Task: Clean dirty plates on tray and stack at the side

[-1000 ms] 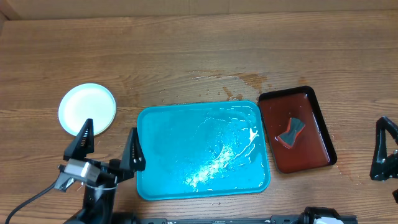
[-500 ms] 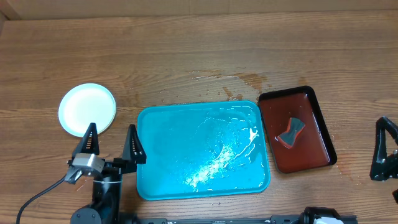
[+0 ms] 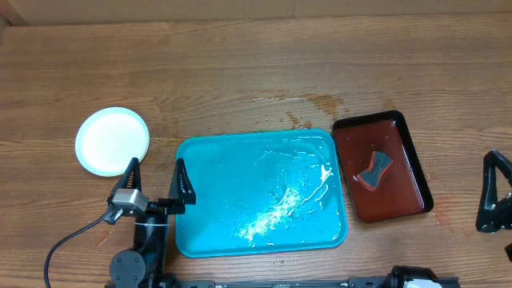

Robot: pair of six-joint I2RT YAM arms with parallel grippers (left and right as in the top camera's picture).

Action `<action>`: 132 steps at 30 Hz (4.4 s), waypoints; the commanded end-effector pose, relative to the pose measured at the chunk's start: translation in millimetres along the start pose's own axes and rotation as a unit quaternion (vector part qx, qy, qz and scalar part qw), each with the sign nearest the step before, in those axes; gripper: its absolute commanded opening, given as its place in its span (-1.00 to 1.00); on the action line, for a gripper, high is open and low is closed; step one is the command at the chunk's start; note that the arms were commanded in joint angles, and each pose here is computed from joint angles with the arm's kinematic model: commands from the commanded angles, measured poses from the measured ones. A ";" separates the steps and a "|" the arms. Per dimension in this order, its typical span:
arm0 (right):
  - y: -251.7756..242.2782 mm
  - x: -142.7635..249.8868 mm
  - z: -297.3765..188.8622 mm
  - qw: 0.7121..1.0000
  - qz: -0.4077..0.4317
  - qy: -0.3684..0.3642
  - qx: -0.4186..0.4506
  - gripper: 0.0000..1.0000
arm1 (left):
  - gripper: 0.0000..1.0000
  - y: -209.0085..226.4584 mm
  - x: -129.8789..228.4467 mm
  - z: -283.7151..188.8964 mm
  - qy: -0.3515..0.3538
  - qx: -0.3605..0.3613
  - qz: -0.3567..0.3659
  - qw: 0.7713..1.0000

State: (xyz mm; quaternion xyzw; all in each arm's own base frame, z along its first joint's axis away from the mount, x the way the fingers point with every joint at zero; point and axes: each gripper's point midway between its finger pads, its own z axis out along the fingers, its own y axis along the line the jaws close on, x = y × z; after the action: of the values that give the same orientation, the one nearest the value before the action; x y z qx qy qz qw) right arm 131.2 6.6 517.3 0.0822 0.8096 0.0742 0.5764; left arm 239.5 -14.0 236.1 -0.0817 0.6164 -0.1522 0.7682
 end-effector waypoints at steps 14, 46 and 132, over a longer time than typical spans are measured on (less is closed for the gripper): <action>-1.2 -0.3 2.8 1.000 0.002 0.002 0.003 1.00 | 0.99 9.3 65.4 -8.5 0.126 0.002 0.069 0.990; -1.2 -0.3 2.8 1.000 0.002 0.002 0.003 1.00 | 1.00 15.2 77.8 -12.2 0.153 -0.001 0.124 0.980; 8.2 166.8 146.5 0.956 -0.047 -0.203 -0.205 1.00 | 0.99 15.2 77.8 -12.2 0.153 -0.001 0.124 0.980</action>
State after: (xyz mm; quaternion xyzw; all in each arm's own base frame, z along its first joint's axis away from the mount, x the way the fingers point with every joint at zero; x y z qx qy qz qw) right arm 218.8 50.9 327.9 -0.0570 0.6511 0.1816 0.7347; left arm 245.5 -21.7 156.6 0.0032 0.7343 -0.0691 0.6752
